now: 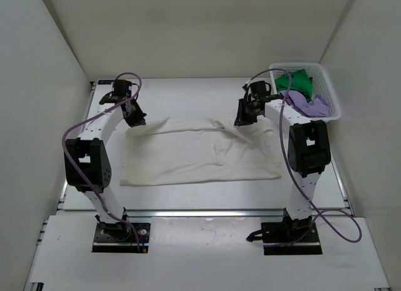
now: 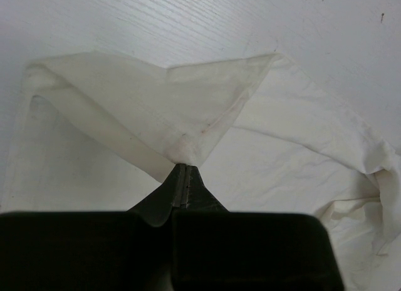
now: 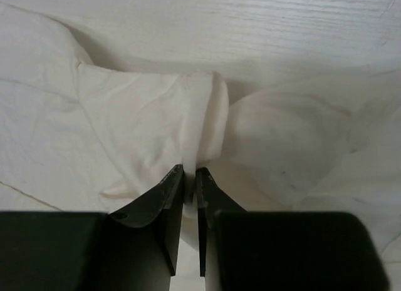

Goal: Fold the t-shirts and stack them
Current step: Grap the side of the flattened tshirt furthest away from the robot with both arms

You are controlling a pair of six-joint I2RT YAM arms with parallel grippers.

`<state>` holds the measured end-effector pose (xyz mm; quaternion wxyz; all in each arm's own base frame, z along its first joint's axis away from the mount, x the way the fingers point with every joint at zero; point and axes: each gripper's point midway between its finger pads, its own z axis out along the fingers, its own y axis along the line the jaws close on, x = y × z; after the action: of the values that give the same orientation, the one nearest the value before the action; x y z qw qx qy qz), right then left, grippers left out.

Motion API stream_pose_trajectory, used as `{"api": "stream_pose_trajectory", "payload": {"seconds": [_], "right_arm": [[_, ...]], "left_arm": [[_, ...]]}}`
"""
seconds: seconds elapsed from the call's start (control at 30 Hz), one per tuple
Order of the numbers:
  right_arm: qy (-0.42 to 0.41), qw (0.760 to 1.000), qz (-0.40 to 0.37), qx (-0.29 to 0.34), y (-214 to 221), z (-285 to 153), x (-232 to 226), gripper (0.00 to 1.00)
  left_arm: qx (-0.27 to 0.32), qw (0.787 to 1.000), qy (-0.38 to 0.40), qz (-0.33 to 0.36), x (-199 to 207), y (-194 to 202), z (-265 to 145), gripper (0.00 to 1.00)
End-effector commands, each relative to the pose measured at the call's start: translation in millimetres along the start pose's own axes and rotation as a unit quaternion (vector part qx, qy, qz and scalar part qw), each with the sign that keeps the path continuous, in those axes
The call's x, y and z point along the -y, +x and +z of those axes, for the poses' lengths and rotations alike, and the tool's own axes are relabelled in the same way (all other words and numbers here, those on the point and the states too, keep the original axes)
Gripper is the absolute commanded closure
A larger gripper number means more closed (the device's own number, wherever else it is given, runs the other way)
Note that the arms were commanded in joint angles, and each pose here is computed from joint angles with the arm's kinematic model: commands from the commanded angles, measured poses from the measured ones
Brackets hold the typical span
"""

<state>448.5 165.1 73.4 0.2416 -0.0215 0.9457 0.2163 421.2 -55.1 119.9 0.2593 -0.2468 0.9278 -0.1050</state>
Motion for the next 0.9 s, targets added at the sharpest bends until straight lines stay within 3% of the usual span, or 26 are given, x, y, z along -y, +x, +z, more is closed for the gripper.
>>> {"api": "stream_pose_trajectory", "payload": {"seconds": [0.0, 0.3, 0.33, 0.4, 0.47, 0.53, 0.57, 0.6, 0.63, 0.77, 0.87], "right_arm": [[0.014, 0.997, -0.066, 0.030, -9, -31, -28, 0.89], [0.066, 0.987, -0.144, 0.001, 40, -44, -40, 0.77], [0.070, 0.986, -0.149, 0.000, 42, -49, -39, 0.71], [0.072, 0.988, -0.133, 0.004, 44, -61, -33, 0.61], [0.054, 0.994, -0.087, 0.028, 34, -77, -28, 0.60], [0.021, 0.998, -0.033, 0.049, 33, -98, -17, 0.63], [-0.007, 0.998, 0.002, 0.064, 33, -104, -18, 0.78], [-0.021, 0.996, 0.036, 0.074, 31, -105, -13, 0.82], [-0.046, 0.995, 0.052, 0.067, 43, -103, -15, 0.97], [-0.085, 0.986, 0.137, 0.040, 80, -91, -8, 0.99], [-0.098, 0.981, 0.160, 0.054, 90, -91, -3, 0.72]], "left_arm": [[0.028, 0.999, 0.022, 0.008, 11, -13, -23, 1.00], [0.026, 0.999, 0.027, 0.005, 13, -11, -24, 1.00], [0.026, 0.999, 0.023, 0.001, 10, -12, -22, 1.00], [0.025, 0.999, 0.026, 0.004, 13, -10, -22, 1.00], [0.024, 0.999, 0.028, 0.004, 14, -9, -23, 1.00], [0.025, 0.999, 0.033, 0.003, 17, -11, -23, 1.00], [0.023, 0.999, 0.031, 0.007, 17, -10, -22, 1.00], [0.026, 0.999, 0.032, 0.003, 17, -11, -23, 1.00], [0.023, 0.999, 0.033, 0.004, 20, -8, -23, 1.00], [0.021, 0.999, 0.036, 0.008, 23, -7, -22, 1.00], [0.024, 0.999, 0.037, 0.008, 25, -10, -24, 1.00]]}}
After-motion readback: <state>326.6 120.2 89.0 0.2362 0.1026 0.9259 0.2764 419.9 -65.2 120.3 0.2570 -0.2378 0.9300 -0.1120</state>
